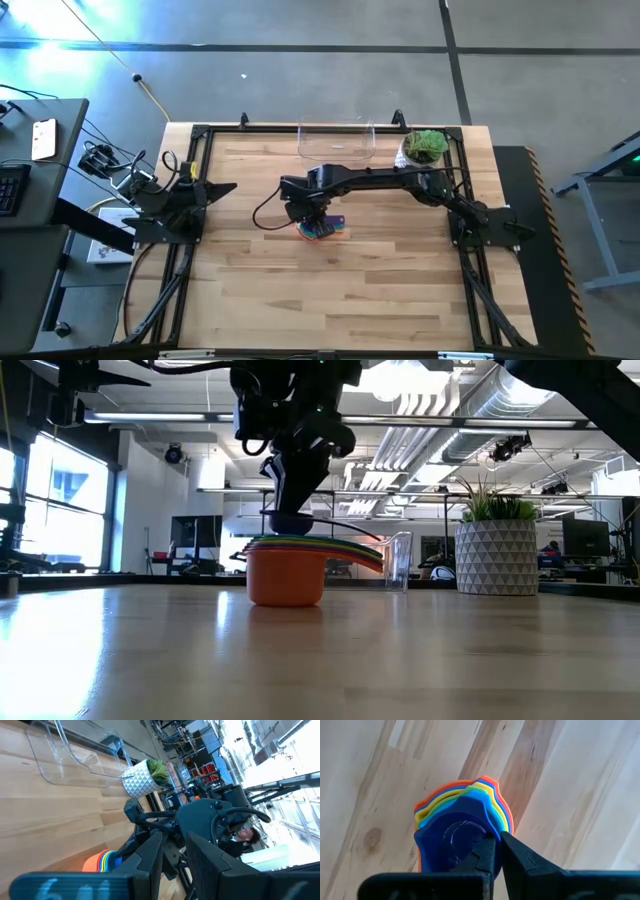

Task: Nest measuring cups in basket
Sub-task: Stack the dark blue measuring cup on top of the light blue measuring cup, then put the stacked measuring cups into the transparent bin

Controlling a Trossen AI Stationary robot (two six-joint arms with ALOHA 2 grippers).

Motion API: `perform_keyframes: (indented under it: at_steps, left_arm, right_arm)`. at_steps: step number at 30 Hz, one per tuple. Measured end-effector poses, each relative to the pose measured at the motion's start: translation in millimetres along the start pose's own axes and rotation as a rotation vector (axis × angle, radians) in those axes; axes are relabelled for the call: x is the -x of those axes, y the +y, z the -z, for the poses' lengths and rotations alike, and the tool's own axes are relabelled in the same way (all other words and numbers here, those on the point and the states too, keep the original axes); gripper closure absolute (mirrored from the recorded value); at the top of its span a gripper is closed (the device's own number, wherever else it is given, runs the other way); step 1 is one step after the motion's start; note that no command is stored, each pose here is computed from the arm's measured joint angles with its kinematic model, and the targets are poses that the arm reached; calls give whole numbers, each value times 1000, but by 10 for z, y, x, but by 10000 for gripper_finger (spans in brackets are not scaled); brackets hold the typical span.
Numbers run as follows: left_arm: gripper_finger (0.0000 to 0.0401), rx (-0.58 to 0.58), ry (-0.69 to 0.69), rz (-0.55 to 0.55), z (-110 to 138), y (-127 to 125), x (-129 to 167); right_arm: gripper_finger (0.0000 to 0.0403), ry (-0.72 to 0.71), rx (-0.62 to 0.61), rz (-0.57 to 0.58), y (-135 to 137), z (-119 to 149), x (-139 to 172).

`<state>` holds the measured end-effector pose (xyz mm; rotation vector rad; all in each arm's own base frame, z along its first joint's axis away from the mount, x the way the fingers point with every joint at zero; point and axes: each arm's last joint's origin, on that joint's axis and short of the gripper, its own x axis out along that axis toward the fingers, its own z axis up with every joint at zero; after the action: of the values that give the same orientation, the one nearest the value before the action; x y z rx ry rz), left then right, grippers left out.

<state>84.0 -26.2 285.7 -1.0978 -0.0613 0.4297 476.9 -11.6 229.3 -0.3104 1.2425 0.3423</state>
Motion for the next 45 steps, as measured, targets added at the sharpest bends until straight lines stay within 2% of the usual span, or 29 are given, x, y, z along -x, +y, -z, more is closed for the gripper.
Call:
perform_keyframes:
  at_steps: [9, 16, 22, 26, 30, 39, 45]
  left_arm:
    - [325, 0, -1, 0, 0, 0, 0]
    - [325, -33, 1, 0, 0, 1, 0]
    - [325, -121, 31, 9, 9, 0, 0]
    - [325, -256, 92, 30, 29, 2, 1]
    - [325, -433, 166, 78, 53, -4, 5]
    - [325, -721, 321, 291, 112, -45, 24]
    - [325, -787, 289, 452, 174, 94, 33]
  right_arm:
    - [337, -14, -3, -17, 3, -7, 0]
    - [329, 6, -52, 17, -82, 29, 59]
    - [329, -28, -218, 34, -204, 26, 282]
    - [329, -79, -346, 51, -262, -9, 496]
    - [329, -196, -503, 83, -310, -13, 730]
    - [329, -433, -823, 157, -385, -4, 1294]
    - [329, -542, -946, 162, -337, -33, 1492]
